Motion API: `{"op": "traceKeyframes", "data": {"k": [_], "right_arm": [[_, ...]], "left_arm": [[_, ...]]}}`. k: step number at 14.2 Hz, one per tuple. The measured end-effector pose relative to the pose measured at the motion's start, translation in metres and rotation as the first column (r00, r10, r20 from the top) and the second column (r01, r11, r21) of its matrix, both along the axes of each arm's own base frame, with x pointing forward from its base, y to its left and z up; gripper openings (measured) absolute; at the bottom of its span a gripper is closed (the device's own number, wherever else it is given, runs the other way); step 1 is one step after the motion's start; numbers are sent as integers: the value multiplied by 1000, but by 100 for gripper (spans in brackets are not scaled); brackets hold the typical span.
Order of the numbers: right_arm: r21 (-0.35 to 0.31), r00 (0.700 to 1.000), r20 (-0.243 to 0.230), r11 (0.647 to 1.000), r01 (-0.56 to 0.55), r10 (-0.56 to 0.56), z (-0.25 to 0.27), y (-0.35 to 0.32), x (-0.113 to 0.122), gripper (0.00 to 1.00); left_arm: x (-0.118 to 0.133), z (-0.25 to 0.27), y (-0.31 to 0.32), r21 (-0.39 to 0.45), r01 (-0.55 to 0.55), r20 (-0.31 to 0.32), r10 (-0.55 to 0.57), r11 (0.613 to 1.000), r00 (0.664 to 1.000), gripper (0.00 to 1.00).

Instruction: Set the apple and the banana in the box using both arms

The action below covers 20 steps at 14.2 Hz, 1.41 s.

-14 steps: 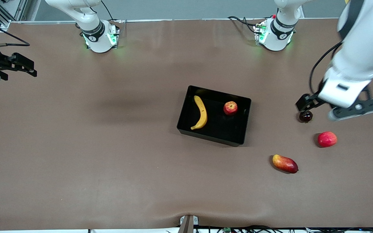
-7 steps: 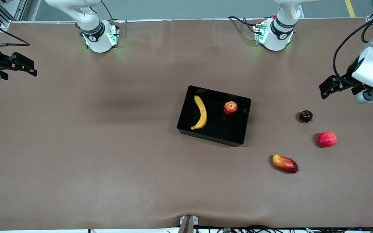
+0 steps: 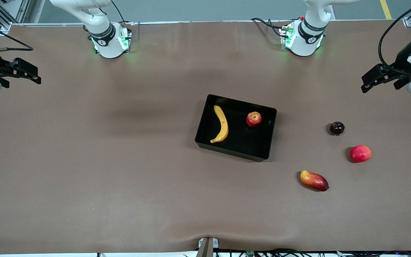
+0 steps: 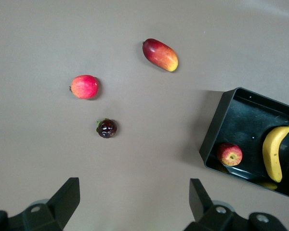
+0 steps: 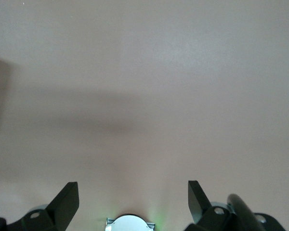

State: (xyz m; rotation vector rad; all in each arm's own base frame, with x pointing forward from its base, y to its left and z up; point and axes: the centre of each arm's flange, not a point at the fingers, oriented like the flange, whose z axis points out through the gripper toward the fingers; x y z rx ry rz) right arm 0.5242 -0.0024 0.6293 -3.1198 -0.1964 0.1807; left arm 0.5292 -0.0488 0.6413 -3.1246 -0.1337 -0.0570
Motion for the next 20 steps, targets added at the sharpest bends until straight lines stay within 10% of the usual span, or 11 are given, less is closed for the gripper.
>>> {"op": "traceKeyframes", "data": {"k": [20], "right_arm": [[0, 999, 46, 1000, -18, 18, 1, 9, 7, 100]], "left_arm": [[-7, 6, -19, 4, 33, -27, -33, 999, 999, 100]]}}
